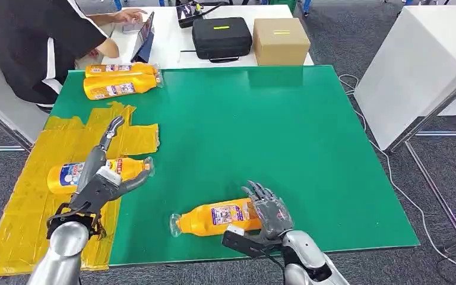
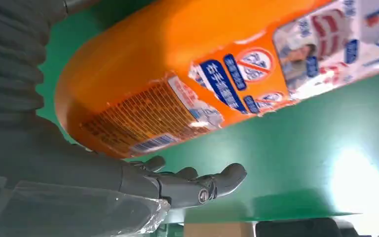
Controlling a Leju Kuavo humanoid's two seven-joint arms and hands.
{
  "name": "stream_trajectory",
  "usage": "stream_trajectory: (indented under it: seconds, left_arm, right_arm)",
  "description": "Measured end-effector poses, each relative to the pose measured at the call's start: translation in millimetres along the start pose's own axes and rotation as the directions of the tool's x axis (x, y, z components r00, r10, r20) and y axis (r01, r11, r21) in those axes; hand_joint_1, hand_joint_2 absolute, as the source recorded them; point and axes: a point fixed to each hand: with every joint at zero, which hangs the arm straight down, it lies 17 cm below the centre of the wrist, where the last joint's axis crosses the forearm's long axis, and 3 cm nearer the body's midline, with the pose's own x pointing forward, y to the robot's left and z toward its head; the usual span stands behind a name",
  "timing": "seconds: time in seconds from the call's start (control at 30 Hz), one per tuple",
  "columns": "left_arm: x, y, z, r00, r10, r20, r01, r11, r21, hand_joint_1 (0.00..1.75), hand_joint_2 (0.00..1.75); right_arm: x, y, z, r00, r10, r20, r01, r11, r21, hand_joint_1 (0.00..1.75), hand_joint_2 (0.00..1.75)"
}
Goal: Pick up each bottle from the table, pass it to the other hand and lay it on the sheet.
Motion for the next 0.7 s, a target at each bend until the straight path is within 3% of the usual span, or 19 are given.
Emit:
stream_trajectory:
  seconds: [0.4, 0.43, 0.47, 0.7]
  left_arm:
    - [-4.2, -3.7, -1.2, 1.0, 0.01, -0.012, -0.01, 1.0, 0.0, 0.0, 1.75]
    - [-4.1, -4.2, -1.3, 1.0, 0.012, -0.012, -0.012, 1.0, 0.0, 0.0, 1.75]
    - [-3.9, -4.8, -1.5, 1.0, 0.014, -0.01, -0.014, 1.0, -0.001, 0.0, 1.75]
    - [-3.8, -6.7, -2.8, 1.0, 0.027, -0.003, -0.027, 1.0, 0.003, 0.0, 1.75]
  right_arm:
    - [-2.9, 3.7, -9.6, 1.0, 0.023, -0.005, -0.023, 1.0, 0.003, 0.03, 1.75]
    - [-2.5, 4.6, -11.4, 1.0, 0.026, -0.005, -0.026, 1.0, 0.005, 1.17, 1.75]
    - [-2.7, 4.7, -12.8, 0.999, 0.032, -0.005, -0.032, 0.999, 0.005, 1.75, 1.75]
    - [0.6, 13.1, -23.2, 0.996, 0.085, 0.004, -0.085, 0.996, 0.031, 1.75, 1.75]
